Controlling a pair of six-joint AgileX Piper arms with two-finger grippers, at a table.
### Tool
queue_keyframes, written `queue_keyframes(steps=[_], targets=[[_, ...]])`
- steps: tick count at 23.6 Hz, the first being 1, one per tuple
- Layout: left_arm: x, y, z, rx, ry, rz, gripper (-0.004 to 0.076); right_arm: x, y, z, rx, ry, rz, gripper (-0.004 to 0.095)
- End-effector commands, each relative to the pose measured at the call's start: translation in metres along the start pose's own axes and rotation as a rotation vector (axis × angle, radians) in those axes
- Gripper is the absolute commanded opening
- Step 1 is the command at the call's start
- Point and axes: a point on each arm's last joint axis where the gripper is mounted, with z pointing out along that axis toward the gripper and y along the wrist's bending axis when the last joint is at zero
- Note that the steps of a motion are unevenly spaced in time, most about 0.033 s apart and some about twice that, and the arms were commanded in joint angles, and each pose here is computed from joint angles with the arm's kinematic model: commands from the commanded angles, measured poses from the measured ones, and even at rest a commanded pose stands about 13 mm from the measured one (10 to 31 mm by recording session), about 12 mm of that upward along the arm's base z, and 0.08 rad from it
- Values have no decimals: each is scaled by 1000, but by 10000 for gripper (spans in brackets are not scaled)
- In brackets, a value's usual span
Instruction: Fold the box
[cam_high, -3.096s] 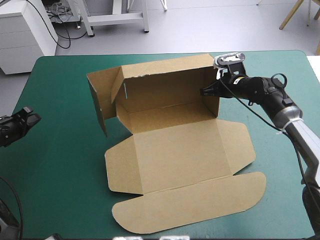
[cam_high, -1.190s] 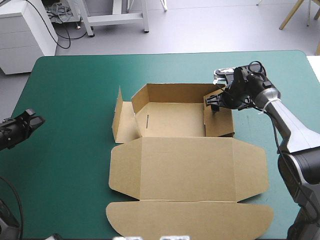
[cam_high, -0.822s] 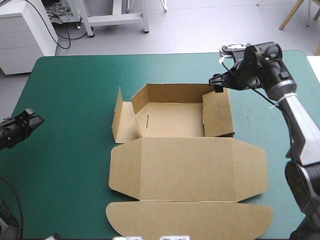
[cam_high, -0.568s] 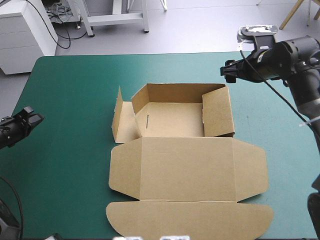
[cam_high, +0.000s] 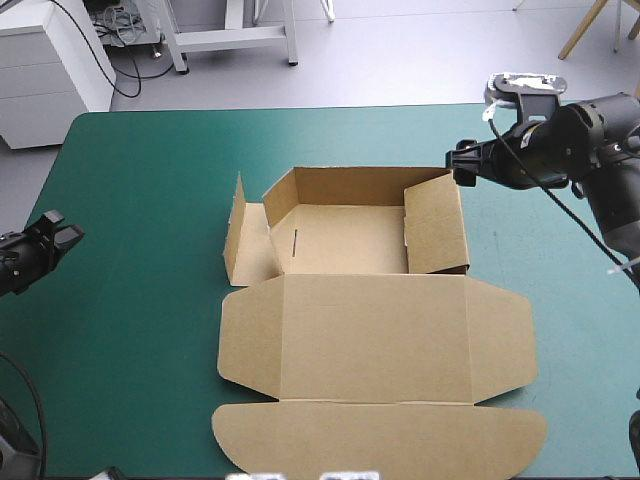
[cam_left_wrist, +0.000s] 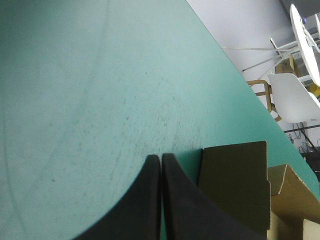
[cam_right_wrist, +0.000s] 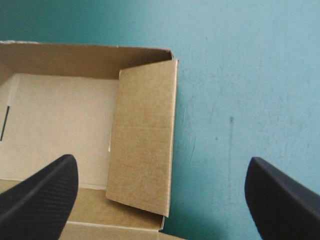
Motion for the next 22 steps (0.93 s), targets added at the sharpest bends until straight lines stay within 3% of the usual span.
queue_keyframes(steps=[1, 10, 22], targets=[[-6, -16, -9, 65, -55, -23, -10, 4, -2, 19, 5, 25, 5, 833], [-7, -16, -9, 61, -60, -23, -10, 14, 4, 132, -4, 299, -41, 833], [-6, -16, -9, 62, -59, -23, -10, 21, 4, 171, 3, 373, -74, 833]])
